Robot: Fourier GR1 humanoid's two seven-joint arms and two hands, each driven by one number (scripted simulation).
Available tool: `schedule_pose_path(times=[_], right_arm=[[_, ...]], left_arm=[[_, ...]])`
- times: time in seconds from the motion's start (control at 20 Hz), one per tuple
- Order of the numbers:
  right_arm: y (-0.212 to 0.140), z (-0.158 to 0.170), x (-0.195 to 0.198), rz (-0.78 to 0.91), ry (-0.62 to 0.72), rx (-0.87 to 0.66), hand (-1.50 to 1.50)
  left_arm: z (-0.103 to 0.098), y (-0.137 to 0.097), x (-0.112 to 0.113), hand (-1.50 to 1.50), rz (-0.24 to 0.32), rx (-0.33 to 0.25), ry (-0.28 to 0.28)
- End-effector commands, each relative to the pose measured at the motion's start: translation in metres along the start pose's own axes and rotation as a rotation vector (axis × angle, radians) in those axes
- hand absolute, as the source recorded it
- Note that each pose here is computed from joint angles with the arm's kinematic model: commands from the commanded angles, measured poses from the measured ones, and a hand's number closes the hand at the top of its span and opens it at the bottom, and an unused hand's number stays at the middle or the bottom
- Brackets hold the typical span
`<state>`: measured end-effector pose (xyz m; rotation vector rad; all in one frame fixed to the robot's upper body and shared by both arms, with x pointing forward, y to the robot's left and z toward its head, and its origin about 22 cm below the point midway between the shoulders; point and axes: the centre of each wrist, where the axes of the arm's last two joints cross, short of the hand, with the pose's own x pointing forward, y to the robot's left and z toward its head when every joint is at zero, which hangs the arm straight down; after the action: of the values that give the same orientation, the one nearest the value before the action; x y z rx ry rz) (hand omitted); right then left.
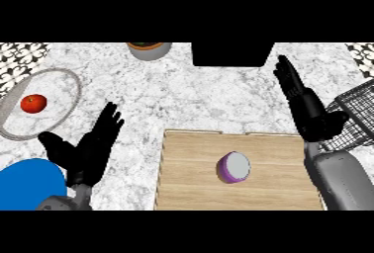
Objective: Pick the can from the tray and place it in the tiered basket
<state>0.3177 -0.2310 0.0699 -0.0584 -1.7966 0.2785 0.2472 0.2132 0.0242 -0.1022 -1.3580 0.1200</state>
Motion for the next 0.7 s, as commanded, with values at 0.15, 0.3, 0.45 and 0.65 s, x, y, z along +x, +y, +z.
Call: schedule_pose_path(times=[0.15,0.3,0.45,0.65], right_arm=[[0.016,0.034,-0.01,-0.242,0.097,-0.349,1.5],[-0.02,0.026,0.011,-0.294,-0.124,-0.76,1.5],[-0.009,0.128,-0.097,-0.08,0.617,-0.928,-1.5],[0.038,0.159,-0.067,-0.059,0.57,-0.997,-1.5]], left_arm=[[-0.007,0.066,0.025,0.0,-0.369,0.184,-0.15],[-0.003,0.069,0.019,0.0,-0.346,0.206,-0.109],[0.0,0.095,0.029,0.0,-0.515,0.265,-0.174],[0.001,0.089,0.026,0.0,-0.531,0.239,-0.179]])
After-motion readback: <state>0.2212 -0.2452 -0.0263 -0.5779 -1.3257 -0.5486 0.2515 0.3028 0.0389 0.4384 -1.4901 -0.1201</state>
